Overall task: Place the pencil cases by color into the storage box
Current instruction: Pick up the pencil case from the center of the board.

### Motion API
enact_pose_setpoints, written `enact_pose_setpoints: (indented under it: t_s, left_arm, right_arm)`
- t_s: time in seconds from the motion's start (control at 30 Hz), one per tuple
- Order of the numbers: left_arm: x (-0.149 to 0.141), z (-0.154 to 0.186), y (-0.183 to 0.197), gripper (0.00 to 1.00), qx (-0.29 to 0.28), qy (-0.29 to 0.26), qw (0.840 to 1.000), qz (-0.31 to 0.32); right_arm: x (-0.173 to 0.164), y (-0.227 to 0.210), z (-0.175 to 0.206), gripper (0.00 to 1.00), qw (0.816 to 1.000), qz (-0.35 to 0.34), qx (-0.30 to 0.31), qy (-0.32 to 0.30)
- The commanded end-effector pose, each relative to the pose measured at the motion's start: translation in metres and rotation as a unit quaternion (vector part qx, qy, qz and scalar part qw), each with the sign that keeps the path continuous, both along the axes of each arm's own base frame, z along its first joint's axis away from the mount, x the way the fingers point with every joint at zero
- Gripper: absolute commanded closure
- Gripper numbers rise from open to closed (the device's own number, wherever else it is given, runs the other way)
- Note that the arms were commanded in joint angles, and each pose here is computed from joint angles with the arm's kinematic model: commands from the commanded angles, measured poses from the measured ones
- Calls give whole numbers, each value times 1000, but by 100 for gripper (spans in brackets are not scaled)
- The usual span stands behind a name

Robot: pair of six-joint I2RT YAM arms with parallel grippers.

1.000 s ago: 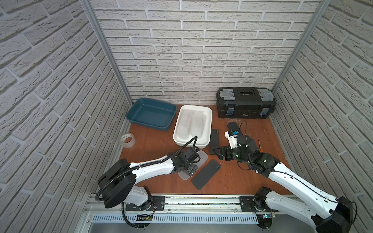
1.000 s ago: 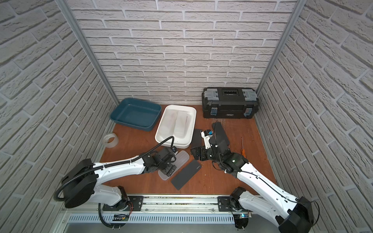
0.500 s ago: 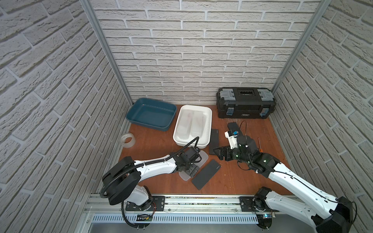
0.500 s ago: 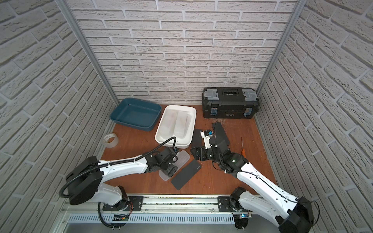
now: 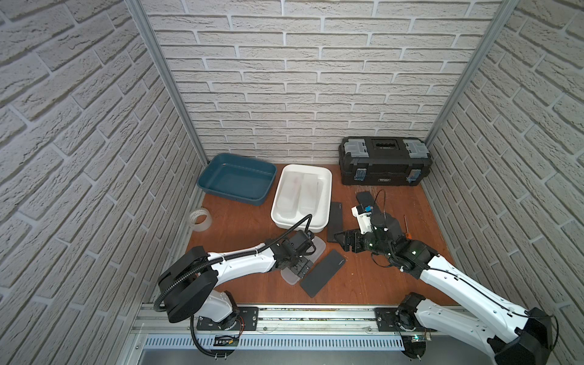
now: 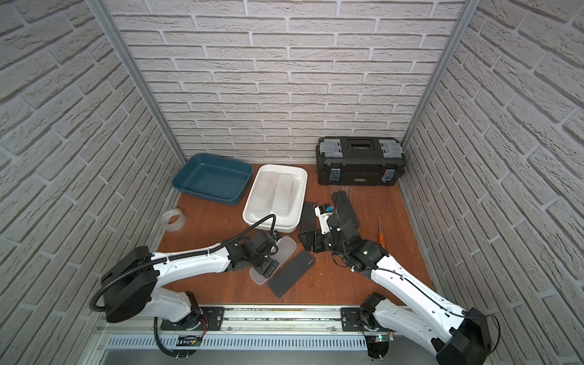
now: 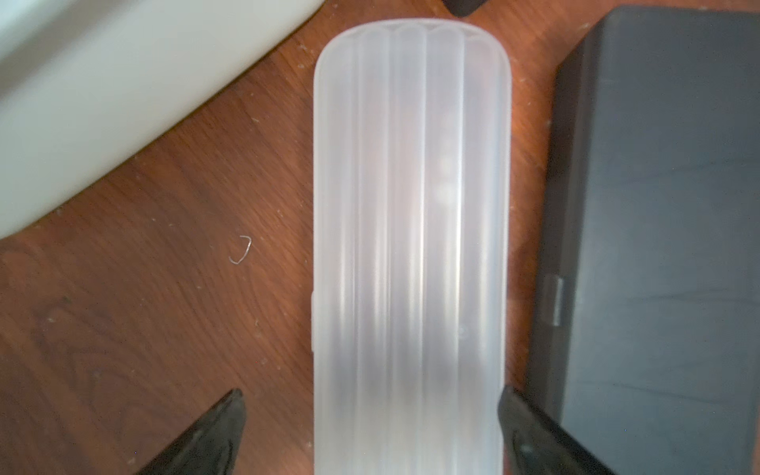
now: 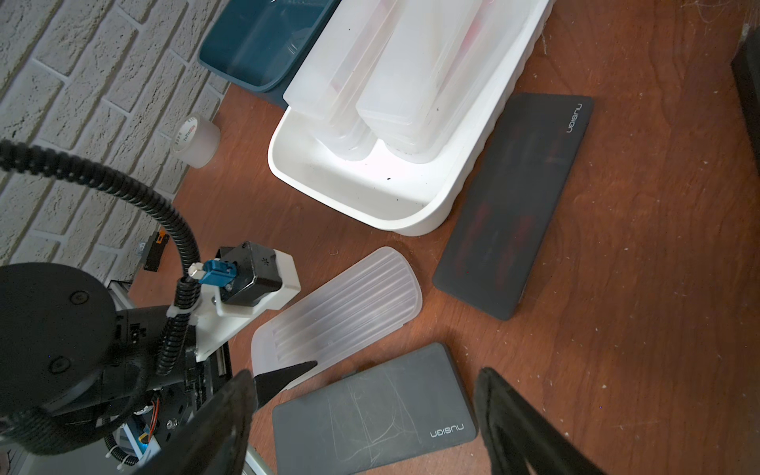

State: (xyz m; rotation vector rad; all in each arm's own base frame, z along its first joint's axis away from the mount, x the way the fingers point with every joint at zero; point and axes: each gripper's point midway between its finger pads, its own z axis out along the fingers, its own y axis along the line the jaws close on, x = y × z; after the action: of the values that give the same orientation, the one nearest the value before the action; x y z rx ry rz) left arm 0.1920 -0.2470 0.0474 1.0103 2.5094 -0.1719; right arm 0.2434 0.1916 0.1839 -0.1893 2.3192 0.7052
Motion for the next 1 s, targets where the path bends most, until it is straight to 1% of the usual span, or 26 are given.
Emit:
enact_pose_setpoints:
  t_s: [0.0,0.3,0.97]
  left_arm:
    - [2,16,-6,5,-8,-13,1000,-4]
    - [1,11,-8,4,-7,-8,1000,1]
    - [5,-9,-11,4,18,12,1000,22]
  right_arm:
    - [3,4,5,15,1000,3,14,-16]
    - [3,3,4,16,1000,4,14,-16]
    - [1,1,0,15,1000,2,10,-14]
